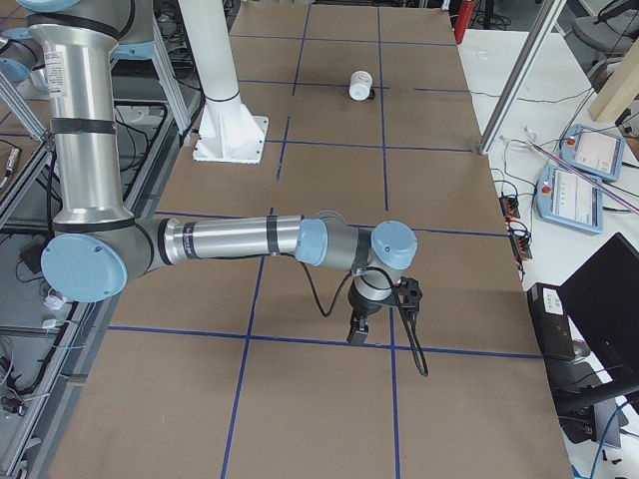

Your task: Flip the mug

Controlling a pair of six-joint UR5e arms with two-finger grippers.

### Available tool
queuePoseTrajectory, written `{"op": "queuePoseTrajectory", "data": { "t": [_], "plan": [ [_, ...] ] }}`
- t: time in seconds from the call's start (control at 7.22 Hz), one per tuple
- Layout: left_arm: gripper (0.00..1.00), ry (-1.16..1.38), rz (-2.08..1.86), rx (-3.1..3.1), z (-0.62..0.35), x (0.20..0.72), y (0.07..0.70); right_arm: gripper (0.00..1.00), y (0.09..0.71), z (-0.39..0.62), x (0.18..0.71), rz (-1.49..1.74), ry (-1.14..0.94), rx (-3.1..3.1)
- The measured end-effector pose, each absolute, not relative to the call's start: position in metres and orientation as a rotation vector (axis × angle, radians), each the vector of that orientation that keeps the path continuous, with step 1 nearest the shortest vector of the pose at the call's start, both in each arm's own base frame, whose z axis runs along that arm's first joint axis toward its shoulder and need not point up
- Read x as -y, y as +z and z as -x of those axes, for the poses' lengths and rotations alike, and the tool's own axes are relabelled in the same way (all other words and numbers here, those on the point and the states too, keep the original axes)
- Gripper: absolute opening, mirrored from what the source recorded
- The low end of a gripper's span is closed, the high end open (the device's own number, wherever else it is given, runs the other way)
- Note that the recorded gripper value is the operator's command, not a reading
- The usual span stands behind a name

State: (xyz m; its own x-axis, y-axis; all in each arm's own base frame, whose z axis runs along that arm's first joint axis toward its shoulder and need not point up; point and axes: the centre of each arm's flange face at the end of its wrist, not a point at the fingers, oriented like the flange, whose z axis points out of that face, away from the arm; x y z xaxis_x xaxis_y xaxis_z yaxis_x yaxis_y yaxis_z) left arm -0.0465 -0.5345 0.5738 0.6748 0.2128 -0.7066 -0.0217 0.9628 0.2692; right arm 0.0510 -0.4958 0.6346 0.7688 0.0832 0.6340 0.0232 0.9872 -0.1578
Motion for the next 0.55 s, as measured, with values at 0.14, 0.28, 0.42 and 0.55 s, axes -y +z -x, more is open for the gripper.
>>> {"op": "queuePoseTrajectory", "data": {
  "t": [0.14, 0.28, 0.42, 0.55],
  "plan": [
    [1.0, 0.191, -0.31, -0.827, 0.031, 0.54, 0.562, 1.0, 0.634, -0.051, 0.496, 0.16, 0.033, 0.694],
    [1.0, 0.257, -0.367, -0.846, 0.008, 0.543, 0.55, 1.0, 0.635, -0.051, 0.496, 0.16, 0.033, 0.694],
    [1.0, 0.29, -0.408, -0.881, -0.016, 0.544, 0.539, 1.0, 0.635, -0.051, 0.496, 0.16, 0.033, 0.694],
    [1.0, 0.282, -0.429, -0.928, -0.045, 0.542, 0.527, 1.0, 0.635, -0.051, 0.496, 0.16, 0.033, 0.694]
  ]
}}
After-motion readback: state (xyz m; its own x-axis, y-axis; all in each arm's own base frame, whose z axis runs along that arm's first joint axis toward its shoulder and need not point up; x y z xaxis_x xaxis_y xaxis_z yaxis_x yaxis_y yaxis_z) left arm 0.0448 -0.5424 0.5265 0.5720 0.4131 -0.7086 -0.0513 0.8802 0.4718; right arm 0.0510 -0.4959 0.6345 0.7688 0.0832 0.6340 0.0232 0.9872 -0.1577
